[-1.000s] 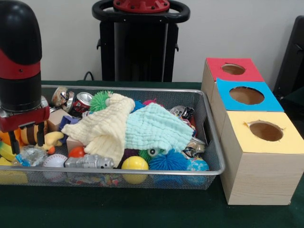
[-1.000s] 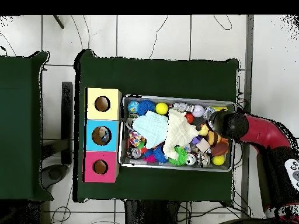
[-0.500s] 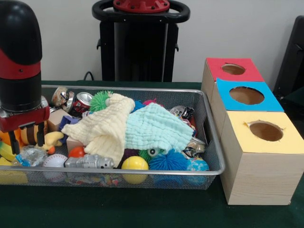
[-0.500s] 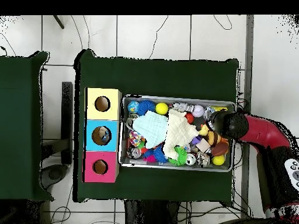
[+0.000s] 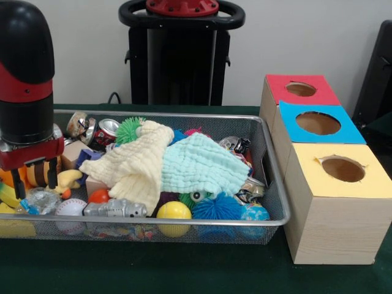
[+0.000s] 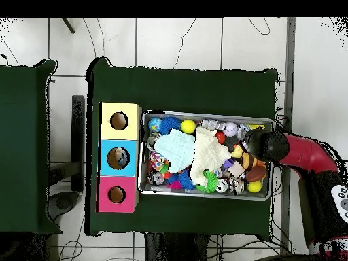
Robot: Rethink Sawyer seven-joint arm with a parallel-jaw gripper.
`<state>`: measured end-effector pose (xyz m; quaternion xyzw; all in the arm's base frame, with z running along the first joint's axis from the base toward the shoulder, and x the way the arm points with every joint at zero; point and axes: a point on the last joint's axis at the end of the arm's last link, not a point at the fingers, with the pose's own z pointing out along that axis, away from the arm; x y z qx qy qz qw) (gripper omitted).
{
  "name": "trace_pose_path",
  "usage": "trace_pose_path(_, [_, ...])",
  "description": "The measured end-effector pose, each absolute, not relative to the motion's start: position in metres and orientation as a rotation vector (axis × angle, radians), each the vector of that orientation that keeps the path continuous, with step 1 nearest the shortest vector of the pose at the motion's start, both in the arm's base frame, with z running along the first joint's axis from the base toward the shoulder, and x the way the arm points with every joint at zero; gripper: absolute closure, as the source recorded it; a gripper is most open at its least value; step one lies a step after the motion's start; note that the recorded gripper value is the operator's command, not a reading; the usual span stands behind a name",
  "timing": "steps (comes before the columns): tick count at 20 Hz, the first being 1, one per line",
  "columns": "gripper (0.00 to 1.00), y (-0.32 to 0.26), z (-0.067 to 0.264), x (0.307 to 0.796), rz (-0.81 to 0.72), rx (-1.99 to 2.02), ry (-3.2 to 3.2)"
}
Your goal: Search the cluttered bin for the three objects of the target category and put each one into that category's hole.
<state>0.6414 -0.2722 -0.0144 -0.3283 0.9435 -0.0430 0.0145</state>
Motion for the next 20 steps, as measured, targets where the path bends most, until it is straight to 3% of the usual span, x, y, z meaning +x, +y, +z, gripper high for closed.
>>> trace_pose_path(10, [0.00, -0.2721, -0.0143, 0.6417, -0.133, -1.022, 2.936])
trace_pose_path(11, [1.00, -0.2725, -0.0143, 0.6416, -0.133, -1.021, 2.936])
trace_pose_path(20, [1.00, -0.2736, -0.0143, 0.6411, -0.133, -1.019, 2.937])
